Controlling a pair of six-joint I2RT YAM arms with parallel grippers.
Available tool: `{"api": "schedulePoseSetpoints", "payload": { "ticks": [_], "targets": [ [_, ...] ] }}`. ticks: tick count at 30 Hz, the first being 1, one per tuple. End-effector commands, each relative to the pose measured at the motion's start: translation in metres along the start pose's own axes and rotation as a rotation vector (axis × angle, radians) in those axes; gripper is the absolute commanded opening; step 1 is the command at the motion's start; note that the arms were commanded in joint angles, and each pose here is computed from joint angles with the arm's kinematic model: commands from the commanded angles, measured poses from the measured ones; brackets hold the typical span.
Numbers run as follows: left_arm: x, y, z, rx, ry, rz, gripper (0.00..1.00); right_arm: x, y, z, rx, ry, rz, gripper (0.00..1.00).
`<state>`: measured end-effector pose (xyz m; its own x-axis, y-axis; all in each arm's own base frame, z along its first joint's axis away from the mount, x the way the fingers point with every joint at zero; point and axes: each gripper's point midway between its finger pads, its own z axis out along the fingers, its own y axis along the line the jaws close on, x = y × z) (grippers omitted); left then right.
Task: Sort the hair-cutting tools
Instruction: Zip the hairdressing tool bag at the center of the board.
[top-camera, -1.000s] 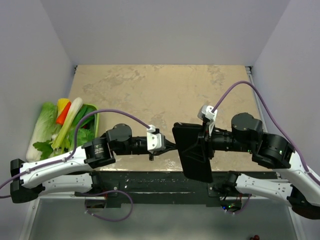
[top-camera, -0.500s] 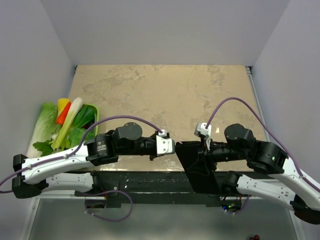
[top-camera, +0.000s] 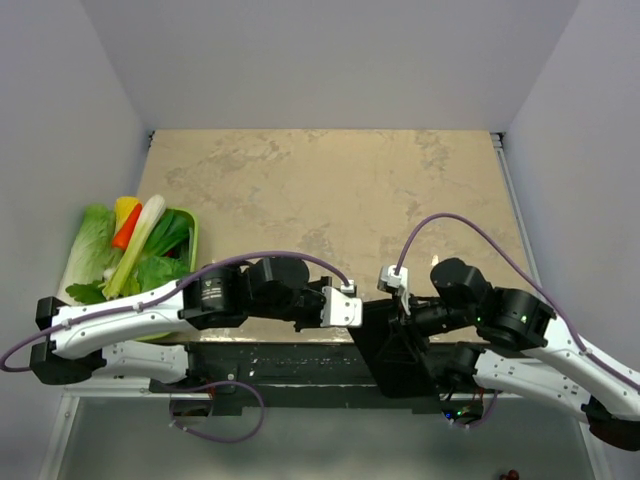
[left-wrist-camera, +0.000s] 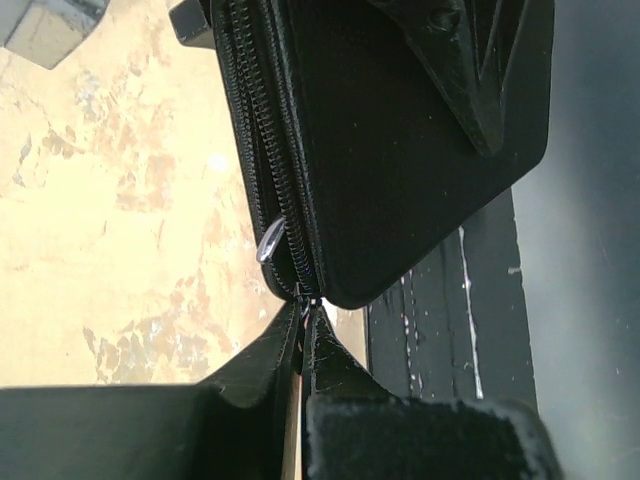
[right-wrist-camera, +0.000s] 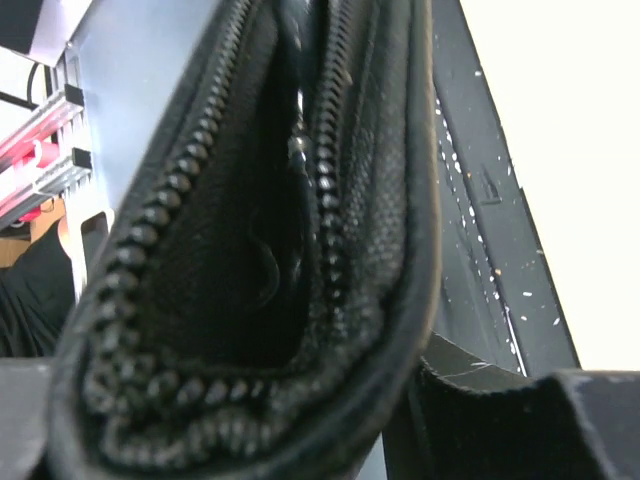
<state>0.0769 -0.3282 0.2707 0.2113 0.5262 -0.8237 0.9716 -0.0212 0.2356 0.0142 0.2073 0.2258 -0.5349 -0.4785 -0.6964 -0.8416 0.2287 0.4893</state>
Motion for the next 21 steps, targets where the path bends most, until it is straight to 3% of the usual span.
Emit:
{"api": "schedulePoseSetpoints", "payload": {
  "ticks": [1, 7, 15, 21],
  "targets": [
    [-0.048, 0.026, -0.026, -0.123, -0.127, 0.057, 0.0, 0.021, 0.007, 0.002, -0.056, 0.084, 0.058, 0.0],
    [-0.056, 0.031, -0.041, -0.174, -0.146, 0.086, 0.0, 0.028, 0.005, 0.015, -0.087, 0.121, 0.095, 0.0],
    [-0.048, 0.029, -0.025, -0.155, -0.055, 0.12, 0.0, 0.024, -0.005, 0.031, -0.072, 0.13, 0.112, 0.0],
    [-0.064, 0.046, -0.048, -0.267, -0.106, 0.142, 0.0, 0.015, -0.023, 0.043, 0.01, 0.107, 0.124, 0.0]
  ]
}}
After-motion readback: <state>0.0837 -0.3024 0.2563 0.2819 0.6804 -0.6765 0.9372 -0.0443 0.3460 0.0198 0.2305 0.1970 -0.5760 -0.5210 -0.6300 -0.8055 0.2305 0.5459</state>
